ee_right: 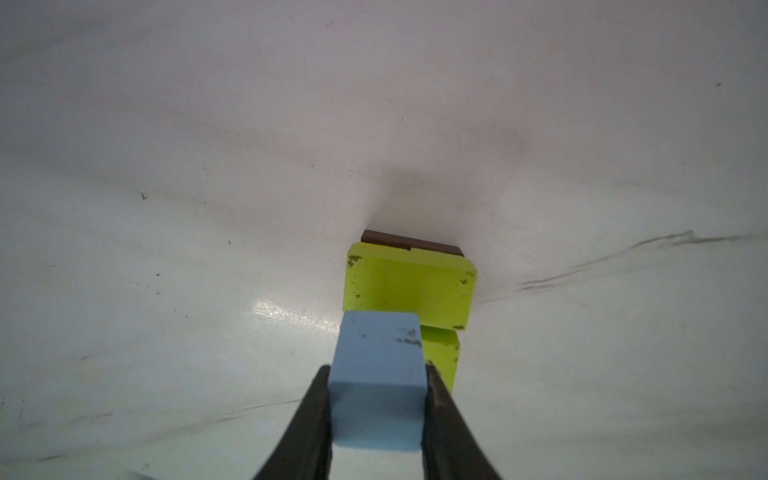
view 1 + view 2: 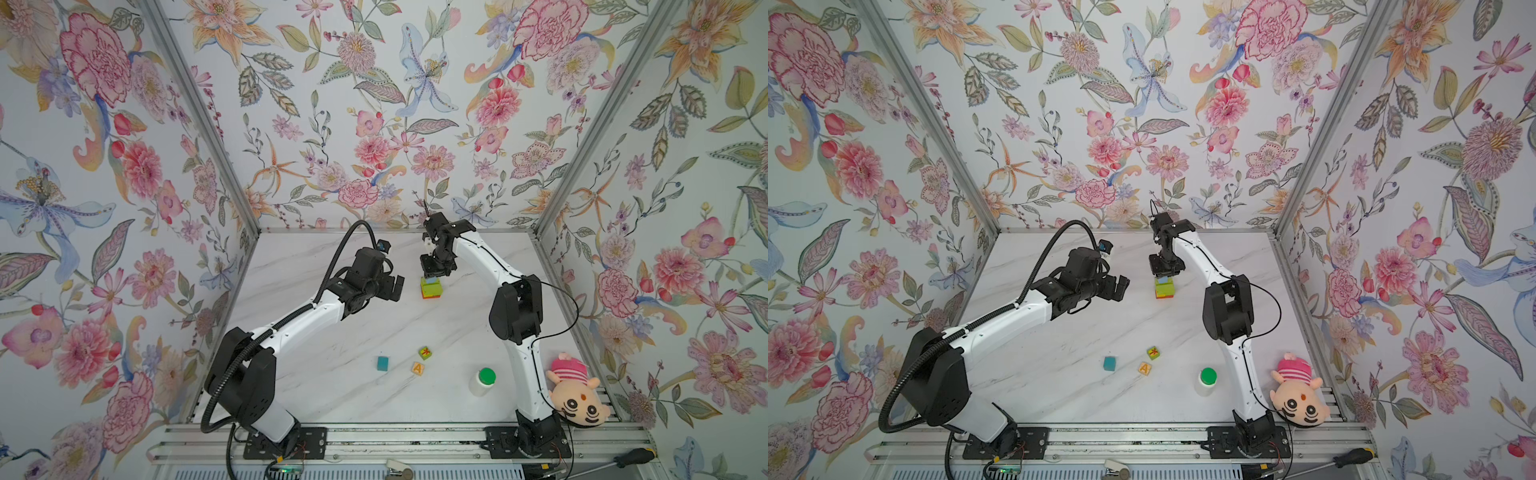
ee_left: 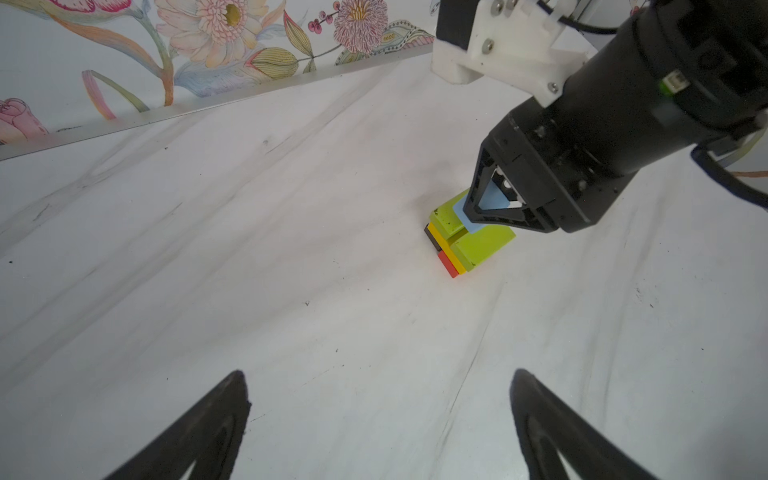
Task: Build the wood block tower
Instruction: 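Lower the light-blue cube onto the lime-green bars with the right gripper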
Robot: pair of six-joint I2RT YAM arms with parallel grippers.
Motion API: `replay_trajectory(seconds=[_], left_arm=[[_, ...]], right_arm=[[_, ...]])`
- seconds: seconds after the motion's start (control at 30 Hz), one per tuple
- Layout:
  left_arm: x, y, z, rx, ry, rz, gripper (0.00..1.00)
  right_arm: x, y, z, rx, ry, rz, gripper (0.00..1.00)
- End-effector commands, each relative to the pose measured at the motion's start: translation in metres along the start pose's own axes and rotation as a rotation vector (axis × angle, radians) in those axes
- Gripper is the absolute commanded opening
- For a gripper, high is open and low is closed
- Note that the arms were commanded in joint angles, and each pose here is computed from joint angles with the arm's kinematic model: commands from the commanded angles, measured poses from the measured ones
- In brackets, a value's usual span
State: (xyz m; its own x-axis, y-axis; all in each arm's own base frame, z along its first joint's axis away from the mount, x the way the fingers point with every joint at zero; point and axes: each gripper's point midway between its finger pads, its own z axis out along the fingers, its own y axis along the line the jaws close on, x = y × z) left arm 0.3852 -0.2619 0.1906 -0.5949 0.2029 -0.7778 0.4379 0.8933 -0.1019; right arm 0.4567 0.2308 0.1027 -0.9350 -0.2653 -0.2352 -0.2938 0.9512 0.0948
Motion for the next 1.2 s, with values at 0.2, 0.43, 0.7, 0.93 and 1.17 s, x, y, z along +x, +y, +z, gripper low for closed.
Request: replay_trajectory(seconds=[0.2,0.43,0.7,0.93,1.17], left_arm=[[-0.0043,0.0033,-0.0042,0.003,-0.011,0.006,0.99],[0.0002,0.0048,-0.0030,-0.005,-0.001,0.007,0.99],[0.0003,0.0052,-0.0026,-0.004,-0.002,0.008,0.99],[-0.0017,0.0058,-0.0030,-0.001,-0.007,0.009,0.99],[-0.0027,0.0069,-0.0033,0.002,-0.006,0.014,0.99]], right_arm=[[-0.0001,0.0018,0.0114,-0.019,0.029,-0.003,0.32],[-0.0002,0.0021,0.0154,-0.023,0.035,0.001,0.32],[-0.0004,0.0006,0.0162,-0.019,0.035,0.002,0.33],[-0.0020,0.0002,0.0149,-0.019,0.030,0.008,0.34],[-0.0020,-0.0007,0.0167,-0.018,0.033,0.014,0.34]])
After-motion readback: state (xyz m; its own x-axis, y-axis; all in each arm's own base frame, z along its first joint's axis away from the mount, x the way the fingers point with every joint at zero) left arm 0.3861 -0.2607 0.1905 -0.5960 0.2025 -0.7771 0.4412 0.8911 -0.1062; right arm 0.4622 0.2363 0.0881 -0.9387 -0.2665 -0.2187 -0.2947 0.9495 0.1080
